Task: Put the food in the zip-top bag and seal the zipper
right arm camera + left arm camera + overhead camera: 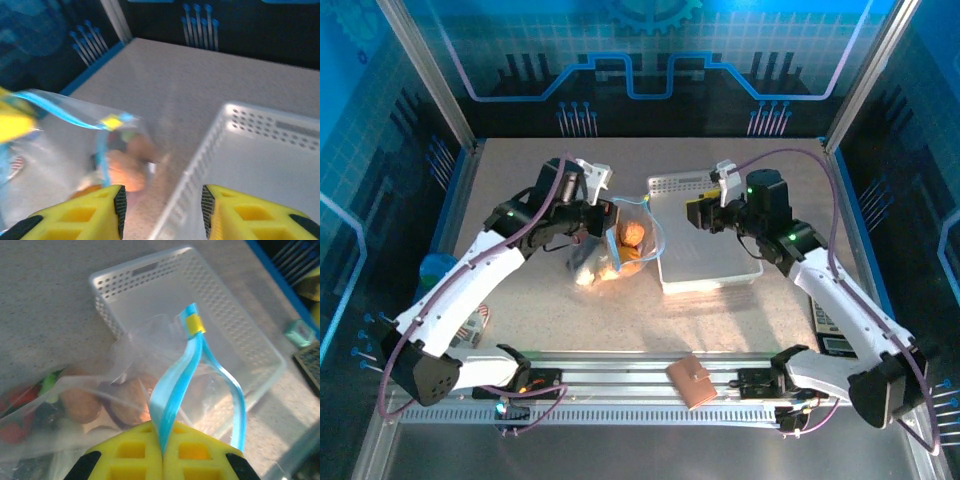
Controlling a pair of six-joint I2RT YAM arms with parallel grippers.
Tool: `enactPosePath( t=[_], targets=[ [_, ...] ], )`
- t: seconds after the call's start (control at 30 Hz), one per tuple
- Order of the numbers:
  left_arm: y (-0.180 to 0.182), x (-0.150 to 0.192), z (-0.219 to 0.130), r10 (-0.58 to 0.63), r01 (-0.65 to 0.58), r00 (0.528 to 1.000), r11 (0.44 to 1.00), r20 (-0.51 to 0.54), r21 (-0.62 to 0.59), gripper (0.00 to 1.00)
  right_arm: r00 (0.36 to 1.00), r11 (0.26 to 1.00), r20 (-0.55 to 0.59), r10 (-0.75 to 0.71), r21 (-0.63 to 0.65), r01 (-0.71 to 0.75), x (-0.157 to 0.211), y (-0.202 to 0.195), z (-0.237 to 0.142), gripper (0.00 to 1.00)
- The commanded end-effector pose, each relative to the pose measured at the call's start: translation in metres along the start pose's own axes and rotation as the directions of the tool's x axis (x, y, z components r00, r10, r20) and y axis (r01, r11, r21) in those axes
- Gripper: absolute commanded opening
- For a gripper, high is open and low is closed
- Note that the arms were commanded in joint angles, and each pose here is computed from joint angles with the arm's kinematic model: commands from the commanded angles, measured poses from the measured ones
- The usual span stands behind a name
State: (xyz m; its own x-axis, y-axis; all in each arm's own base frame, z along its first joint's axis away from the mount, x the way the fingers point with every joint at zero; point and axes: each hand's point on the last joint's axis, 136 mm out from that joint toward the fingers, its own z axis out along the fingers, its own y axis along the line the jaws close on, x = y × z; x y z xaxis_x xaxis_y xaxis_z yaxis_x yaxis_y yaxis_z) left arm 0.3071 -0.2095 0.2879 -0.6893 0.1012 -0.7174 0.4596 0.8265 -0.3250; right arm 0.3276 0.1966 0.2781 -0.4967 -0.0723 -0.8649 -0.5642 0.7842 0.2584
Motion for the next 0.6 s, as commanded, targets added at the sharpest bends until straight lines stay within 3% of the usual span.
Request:
enactPosePath(
  t=[0.0, 0.17, 0.3, 0.43, 0.57],
  targets=[
    [-0.036, -0.014, -0.029, 0.092, -0.102, 0.994, 0.964, 0.053, 0.247, 0.00, 0.998, 0.998, 0.015, -0.063, -0.013, 0.063, -0.001, -0.009, 0.017, 0.48],
    [-0.059, -0.025, -0.055, 0.123, -0.142, 0.990, 0.877, 0.070, 0.458, 0.01, 0.995, 0.984, 0.042, -0.093, -0.147, 0.098, -0.001, 0.005, 0.040, 0.48],
    [-0.071, -0.024, -0.064, 0.173, -0.170, 0.984, 0.826, 0.046, 0.537, 0.02, 0.989, 0.953, 0.099, -0.109, -0.274, 0.132, -0.005, 0.024, 0.043, 0.45],
    [-0.040, -0.028, -0.052, 0.155, -0.139, 0.988, 0.882, 0.000, 0.451, 0.04, 0.975, 0.907, 0.168, -0.143, -0.373, 0.197, -0.010, 0.044, 0.034, 0.42],
    [0.034, -0.020, -0.015, 0.083, -0.060, 0.989, 0.982, -0.123, 0.178, 0.08, 0.962, 0.879, 0.209, -0.174, -0.408, 0.247, -0.009, 0.054, 0.023, 0.41]
  ],
)
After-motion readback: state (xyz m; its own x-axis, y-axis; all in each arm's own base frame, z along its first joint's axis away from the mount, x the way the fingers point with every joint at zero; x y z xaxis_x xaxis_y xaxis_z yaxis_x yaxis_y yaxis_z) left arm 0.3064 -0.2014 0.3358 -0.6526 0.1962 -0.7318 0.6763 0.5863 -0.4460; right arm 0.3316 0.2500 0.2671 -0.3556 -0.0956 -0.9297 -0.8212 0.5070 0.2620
